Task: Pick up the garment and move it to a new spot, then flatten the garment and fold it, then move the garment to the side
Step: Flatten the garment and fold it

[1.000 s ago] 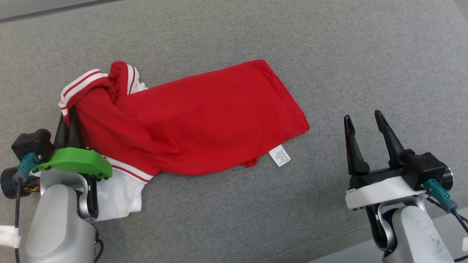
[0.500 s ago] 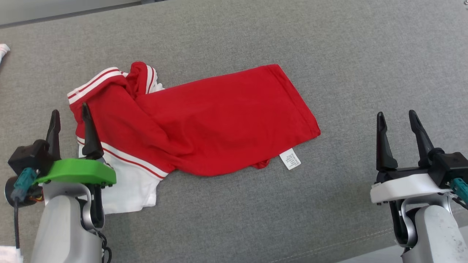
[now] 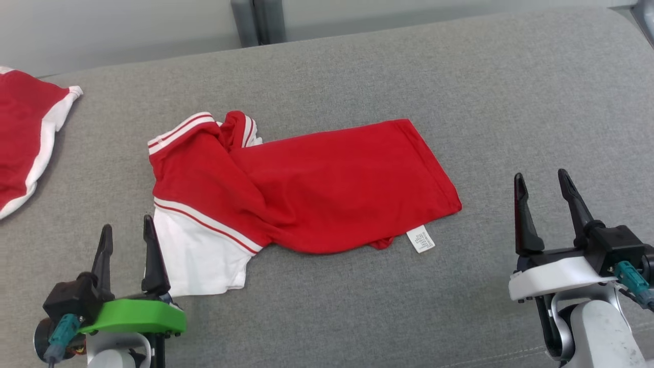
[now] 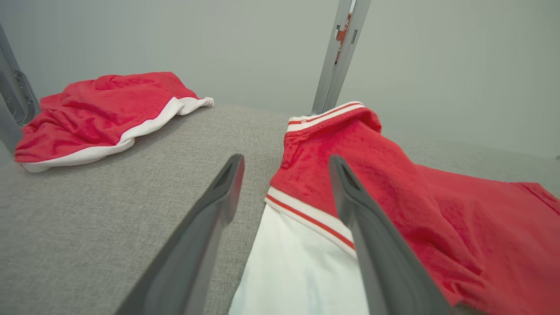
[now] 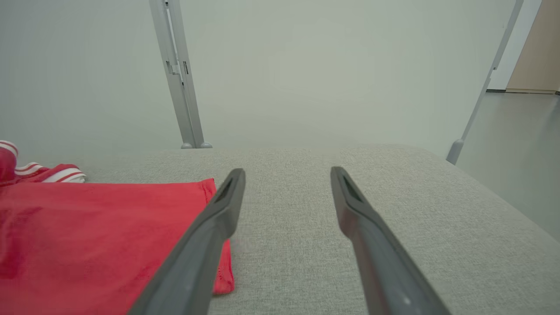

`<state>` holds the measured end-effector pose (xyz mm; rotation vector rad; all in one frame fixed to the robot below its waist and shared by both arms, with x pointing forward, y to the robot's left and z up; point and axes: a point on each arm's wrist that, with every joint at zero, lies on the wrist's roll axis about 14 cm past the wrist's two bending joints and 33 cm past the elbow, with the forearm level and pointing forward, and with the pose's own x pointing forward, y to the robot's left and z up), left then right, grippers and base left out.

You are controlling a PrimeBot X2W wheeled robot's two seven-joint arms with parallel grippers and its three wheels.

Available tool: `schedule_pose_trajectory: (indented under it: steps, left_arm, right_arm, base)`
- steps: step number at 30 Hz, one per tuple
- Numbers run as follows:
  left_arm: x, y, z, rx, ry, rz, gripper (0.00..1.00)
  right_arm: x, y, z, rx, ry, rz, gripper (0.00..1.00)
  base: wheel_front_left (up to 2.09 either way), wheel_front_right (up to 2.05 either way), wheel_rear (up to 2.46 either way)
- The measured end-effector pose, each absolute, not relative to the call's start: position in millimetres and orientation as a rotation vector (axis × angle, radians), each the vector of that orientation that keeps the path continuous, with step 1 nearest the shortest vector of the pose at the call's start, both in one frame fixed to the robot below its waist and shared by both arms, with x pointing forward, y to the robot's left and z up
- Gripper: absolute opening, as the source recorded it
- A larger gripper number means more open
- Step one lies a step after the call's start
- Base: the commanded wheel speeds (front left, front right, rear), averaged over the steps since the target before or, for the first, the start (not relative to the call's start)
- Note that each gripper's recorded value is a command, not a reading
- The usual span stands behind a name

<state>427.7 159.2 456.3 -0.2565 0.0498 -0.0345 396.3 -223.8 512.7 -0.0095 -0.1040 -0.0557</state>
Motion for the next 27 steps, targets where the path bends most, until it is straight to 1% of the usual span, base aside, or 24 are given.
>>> schedule_pose_trajectory:
  steps: [6,13,20,27]
  left_arm:
    - [397.8,160.4,463.4,-0.264,0.045,-0.022,1.0]
    - [373.9,154.0,472.4,-0.276,0.03,-0.026,1.0]
    - [366.6,148.8,482.8,-0.278,0.003,-0.042,1.0]
    - [365.1,144.8,485.1,-0.277,-0.002,-0.053,1.0]
  right_arm:
    - [390.2,-201.3,524.8,0.008,-0.138,0.008,1.0]
    - [378.1,-182.3,532.6,0.026,-0.16,0.062,1.0]
    - [371.3,-176.0,542.9,0.027,-0.19,0.081,1.0]
    - [368.8,-170.9,540.7,0.045,-0.184,0.094,1.0]
  base:
    - [0.0,0.0,0.0]
    - [0.0,0.0,0.0]
    - [0.0,0.0,0.0]
    - [0.0,0.0,0.0]
